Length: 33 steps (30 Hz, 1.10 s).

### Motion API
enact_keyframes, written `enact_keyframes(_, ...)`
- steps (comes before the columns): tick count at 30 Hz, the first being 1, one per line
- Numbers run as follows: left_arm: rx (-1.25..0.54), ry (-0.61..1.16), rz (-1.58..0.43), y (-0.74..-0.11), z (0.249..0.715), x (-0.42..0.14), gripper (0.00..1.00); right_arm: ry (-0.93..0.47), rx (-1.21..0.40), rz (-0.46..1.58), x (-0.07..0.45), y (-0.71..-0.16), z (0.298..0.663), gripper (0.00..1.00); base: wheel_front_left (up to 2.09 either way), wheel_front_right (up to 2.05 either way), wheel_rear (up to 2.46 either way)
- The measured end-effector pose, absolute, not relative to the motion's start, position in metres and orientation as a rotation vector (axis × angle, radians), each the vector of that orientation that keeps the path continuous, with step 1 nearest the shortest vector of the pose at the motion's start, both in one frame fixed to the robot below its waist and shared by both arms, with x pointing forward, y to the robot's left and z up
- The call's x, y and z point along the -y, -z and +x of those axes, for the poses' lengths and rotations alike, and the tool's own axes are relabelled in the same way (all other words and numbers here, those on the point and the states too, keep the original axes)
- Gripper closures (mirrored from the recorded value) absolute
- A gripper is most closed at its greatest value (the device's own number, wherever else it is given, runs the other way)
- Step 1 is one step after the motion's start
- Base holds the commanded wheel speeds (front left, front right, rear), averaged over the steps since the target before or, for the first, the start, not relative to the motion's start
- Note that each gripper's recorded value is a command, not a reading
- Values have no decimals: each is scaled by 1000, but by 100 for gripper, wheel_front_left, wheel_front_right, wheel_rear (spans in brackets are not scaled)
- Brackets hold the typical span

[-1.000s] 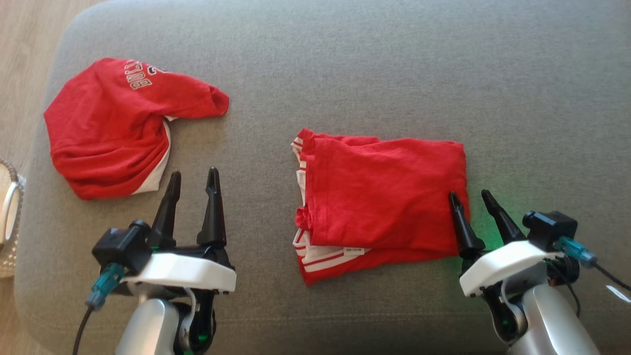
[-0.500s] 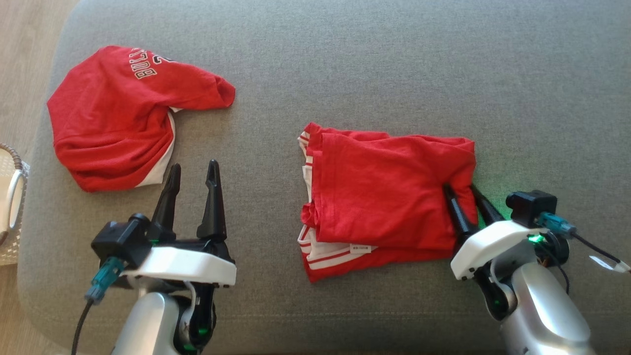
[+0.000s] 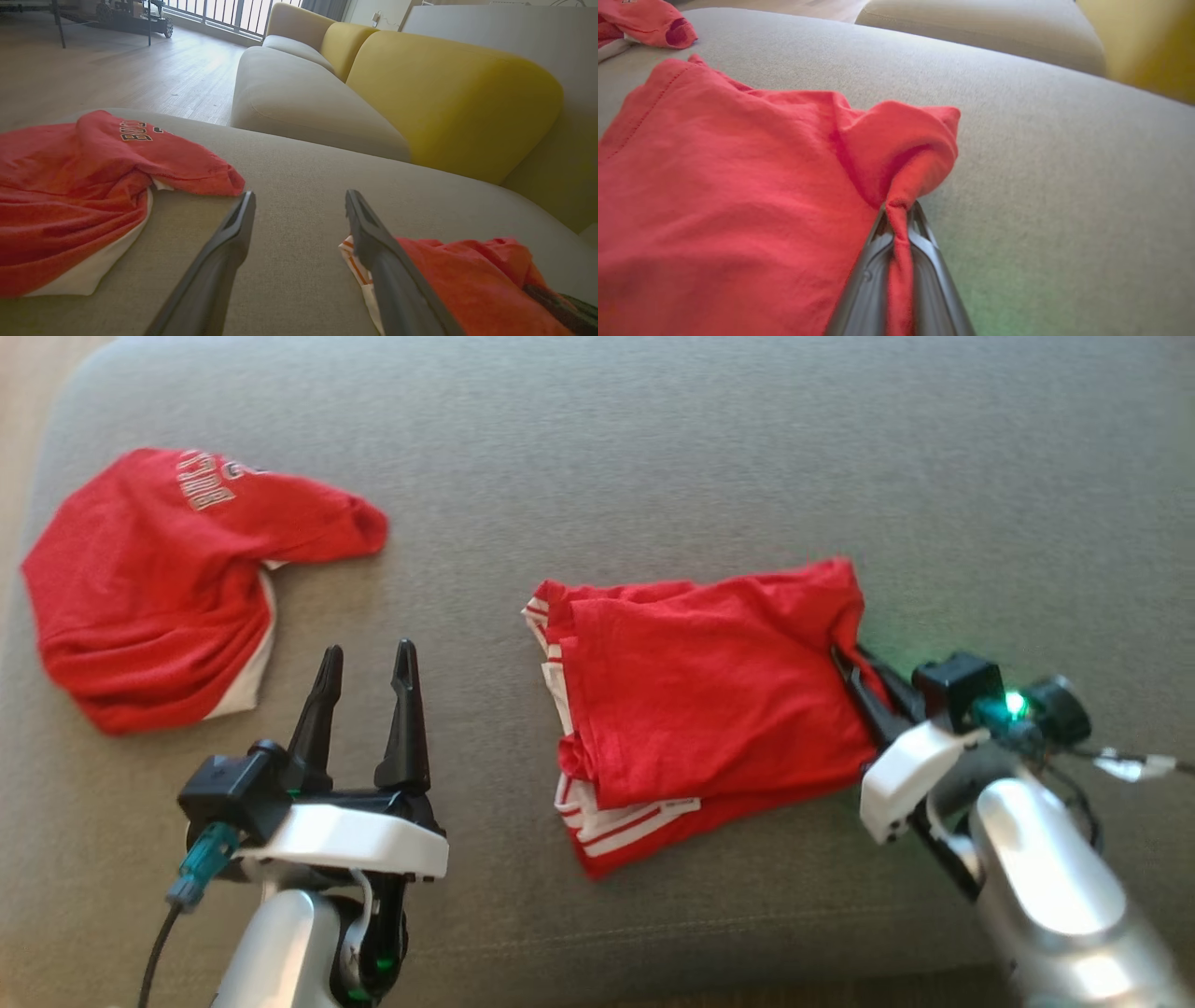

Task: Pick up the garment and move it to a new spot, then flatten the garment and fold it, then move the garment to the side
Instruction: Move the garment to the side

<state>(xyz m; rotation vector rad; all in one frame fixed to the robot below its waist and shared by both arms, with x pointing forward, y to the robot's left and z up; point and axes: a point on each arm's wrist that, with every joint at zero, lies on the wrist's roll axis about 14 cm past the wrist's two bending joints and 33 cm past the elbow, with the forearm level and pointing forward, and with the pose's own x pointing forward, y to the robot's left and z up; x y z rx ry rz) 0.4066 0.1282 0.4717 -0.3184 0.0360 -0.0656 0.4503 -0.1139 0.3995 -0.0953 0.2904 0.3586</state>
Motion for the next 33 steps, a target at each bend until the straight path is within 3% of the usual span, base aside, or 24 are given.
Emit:
enact_keyframes(5,-46,145,-319,-468,415,-104,0,-356,-246,-250,152,-424,466,100,0,0,0)
enact_keyframes(13,-21,321,-304,-469,447,-51,0,-178,-277,-386,259,-451,484,100,0,0,0)
enact_keyframes(22,9,529,-301,-453,489,13,0,-8,-211,-437,336,-485,530,100,0,0,0)
enact_keyframes(28,59,595,-346,-445,522,39,0,138,-216,-432,392,-483,546,100,0,0,0)
enact_keyframes(33,47,611,-377,-424,531,46,0,156,-259,-428,403,-456,550,100,0,0,0)
